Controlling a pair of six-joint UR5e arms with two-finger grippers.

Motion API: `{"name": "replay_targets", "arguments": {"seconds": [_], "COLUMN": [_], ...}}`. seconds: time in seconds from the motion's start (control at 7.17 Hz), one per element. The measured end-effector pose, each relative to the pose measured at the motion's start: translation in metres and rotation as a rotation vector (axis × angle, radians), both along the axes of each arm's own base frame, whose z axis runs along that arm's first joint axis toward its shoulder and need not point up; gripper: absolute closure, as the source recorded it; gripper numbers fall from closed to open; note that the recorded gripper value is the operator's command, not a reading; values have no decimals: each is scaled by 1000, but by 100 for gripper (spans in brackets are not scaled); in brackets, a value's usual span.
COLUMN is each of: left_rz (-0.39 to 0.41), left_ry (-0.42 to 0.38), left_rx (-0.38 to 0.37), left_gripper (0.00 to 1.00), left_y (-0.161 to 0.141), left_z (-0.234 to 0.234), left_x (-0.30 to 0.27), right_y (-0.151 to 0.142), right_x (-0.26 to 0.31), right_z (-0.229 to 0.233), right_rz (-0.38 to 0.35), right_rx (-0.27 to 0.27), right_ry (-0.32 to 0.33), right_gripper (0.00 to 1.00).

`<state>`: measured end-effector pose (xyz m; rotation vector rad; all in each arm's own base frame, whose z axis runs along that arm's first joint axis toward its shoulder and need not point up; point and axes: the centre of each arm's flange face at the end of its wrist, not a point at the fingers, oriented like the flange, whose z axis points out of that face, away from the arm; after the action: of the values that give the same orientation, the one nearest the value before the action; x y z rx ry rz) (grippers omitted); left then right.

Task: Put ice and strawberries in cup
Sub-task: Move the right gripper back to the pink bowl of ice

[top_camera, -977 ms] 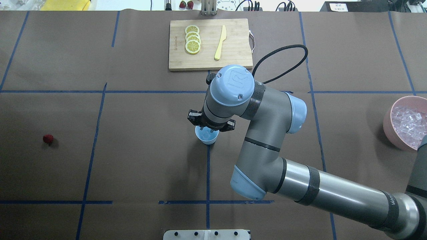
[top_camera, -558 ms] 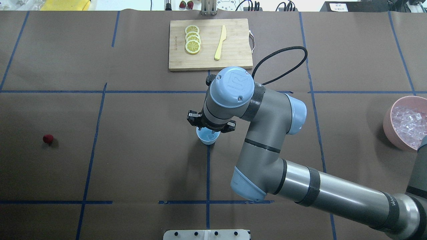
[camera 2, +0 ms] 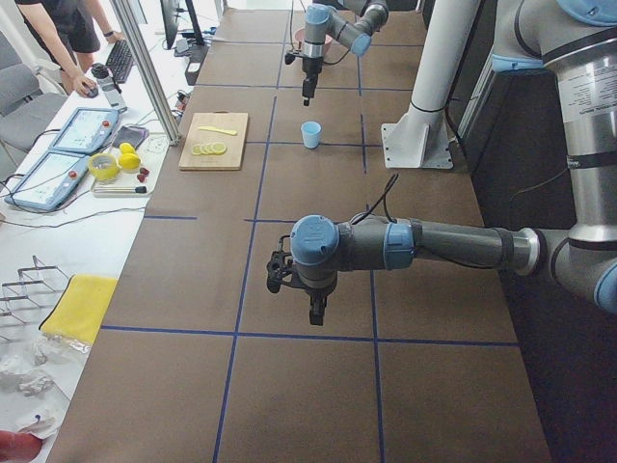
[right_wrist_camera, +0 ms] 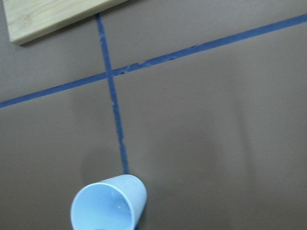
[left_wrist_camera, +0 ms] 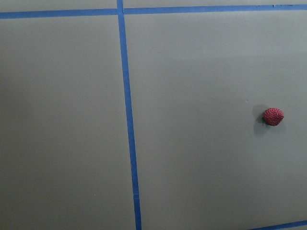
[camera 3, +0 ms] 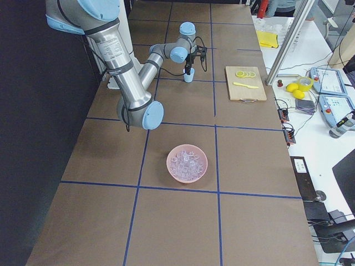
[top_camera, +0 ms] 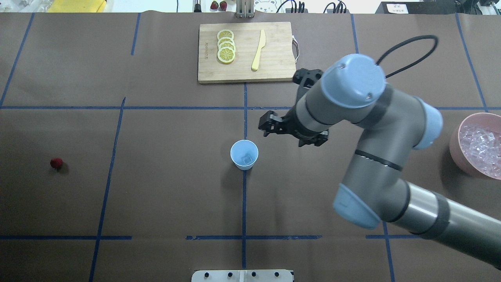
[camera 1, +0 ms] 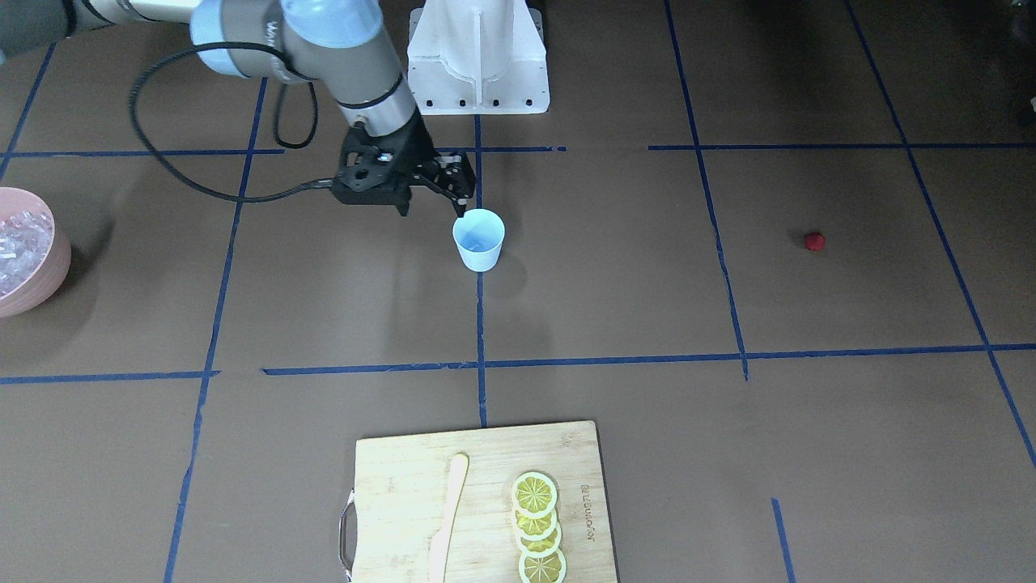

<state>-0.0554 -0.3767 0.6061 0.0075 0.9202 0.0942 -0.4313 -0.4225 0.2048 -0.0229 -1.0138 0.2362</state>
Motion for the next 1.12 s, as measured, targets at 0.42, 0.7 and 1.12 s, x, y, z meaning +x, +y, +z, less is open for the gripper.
{"name": "replay_targets", "arguments": {"seconds": [0.42,0.7,1.12], "left_rz": [0,0,3], "left_ry": [-5,-11,-38], "left_rx": [12,28,50], "left_gripper": [0,0,0], "left_y": [-1,-2,-2], "left_z": [-5,-13,-21], "left_x": [0,-1,-2], "right_y": [-13,-25,-26], "right_x": [116,185,309], "right_z": [85,144,246], "right_rz": [-93,-151,-232], "right_rx": [60,120,205], "right_ry": [40,83,126], "right_gripper": [0,0,0]}}
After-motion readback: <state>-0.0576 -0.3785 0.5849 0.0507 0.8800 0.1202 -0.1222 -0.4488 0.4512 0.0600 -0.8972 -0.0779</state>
